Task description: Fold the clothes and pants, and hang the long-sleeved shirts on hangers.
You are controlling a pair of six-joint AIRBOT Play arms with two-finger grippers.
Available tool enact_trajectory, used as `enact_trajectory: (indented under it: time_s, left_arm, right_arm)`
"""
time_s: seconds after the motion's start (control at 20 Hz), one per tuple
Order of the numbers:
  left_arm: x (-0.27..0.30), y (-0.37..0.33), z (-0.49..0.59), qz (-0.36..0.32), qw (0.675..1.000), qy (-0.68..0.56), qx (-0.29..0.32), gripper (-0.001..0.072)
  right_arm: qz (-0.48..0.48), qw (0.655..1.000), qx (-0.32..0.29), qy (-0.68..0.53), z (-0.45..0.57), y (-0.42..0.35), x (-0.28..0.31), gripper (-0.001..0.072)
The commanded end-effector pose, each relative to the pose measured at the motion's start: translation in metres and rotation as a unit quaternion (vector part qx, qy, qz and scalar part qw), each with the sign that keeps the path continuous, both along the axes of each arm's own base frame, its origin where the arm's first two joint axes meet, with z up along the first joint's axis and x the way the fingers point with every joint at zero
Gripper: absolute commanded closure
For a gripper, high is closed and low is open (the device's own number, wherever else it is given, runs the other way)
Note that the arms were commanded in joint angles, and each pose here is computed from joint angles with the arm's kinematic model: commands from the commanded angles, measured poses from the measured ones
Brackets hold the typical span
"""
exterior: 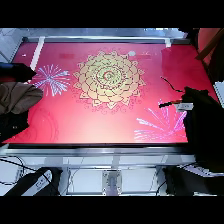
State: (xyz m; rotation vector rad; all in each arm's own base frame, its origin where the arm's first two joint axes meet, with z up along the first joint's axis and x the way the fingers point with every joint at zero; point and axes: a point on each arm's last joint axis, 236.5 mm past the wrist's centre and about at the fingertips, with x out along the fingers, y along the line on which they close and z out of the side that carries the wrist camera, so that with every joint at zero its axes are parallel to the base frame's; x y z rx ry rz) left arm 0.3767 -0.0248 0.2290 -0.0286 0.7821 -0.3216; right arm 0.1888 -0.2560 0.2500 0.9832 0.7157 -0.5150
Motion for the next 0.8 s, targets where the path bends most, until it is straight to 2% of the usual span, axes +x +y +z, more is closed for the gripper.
enact_trajectory:
  time_s: [0.0, 0.1, 0.25, 0.45, 0.75]
  left_arm:
    - [0.000, -0.013, 0.006, -0.013, 1.000, -0.007, -0.027, 0.0691]
    - [0.001, -0.016, 0.008, -0.015, 0.999, -0.010, -0.032, 0.0691]
    - [0.001, -0.016, 0.008, -0.016, 0.999, -0.009, -0.033, 0.0691]
    - [-0.001, -0.017, 0.007, 0.002, 0.999, 0.005, -0.053, 0.0690]
    - [-0.001, -0.017, 0.006, 0.003, 0.999, 0.006, -0.054, 0.0690]
  right_arm:
    - [0.144, 0.973, -0.057, -0.170, 0.103, 0.077, 0.056, 0.0230]
    - [0.268, 0.927, -0.078, -0.250, 0.145, 0.156, 0.082, 0.0231]
    - [0.379, 0.871, -0.143, -0.278, 0.162, 0.232, 0.095, 0.0231]
    - [0.438, 0.842, -0.143, -0.279, 0.164, 0.284, 0.082, 0.0232]
    - [0.441, 0.839, -0.149, -0.280, 0.166, 0.289, 0.078, 0.0232]
